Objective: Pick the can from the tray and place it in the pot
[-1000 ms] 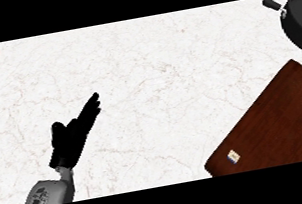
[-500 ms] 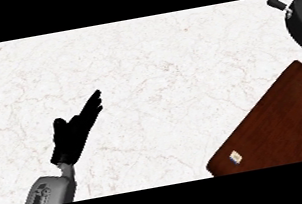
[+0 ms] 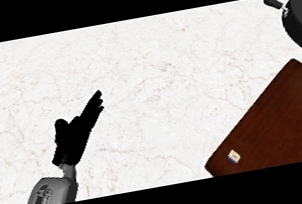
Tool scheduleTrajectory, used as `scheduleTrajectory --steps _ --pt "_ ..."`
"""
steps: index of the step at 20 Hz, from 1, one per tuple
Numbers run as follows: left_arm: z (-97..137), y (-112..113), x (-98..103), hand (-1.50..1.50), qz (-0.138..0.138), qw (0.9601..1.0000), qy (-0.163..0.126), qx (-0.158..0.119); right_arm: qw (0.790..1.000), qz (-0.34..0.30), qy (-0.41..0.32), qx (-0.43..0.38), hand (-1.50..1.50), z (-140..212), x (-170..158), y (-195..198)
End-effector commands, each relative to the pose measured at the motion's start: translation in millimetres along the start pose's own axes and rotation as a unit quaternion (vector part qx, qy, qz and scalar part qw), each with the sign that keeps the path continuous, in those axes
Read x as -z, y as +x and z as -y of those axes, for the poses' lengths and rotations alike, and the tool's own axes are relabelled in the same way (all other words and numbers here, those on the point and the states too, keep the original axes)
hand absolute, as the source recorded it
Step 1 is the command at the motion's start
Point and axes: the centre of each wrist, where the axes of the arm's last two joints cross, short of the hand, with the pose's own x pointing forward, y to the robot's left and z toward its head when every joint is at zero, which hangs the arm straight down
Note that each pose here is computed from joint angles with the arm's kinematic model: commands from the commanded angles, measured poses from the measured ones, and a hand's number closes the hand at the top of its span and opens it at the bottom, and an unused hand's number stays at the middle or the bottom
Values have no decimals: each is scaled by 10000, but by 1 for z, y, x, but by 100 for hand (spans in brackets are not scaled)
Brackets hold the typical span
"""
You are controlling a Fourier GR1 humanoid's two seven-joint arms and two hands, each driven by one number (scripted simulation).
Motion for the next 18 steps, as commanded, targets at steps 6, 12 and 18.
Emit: scheduleTrajectory --steps 6,12,18 --pt "3 -10 -6 0 -44 9999 23 -112 9341 818 -1689 3035 -150 35 -3 15" --pt "-12 -18 -9 0 -105 9998 158 -43 8792 581 -2792 3817 -150 73 -30 -34" --pt "3 -14 -12 0 -41 9998 163 -100 8424 780 -3060 4367 -150 69 -48 -76"
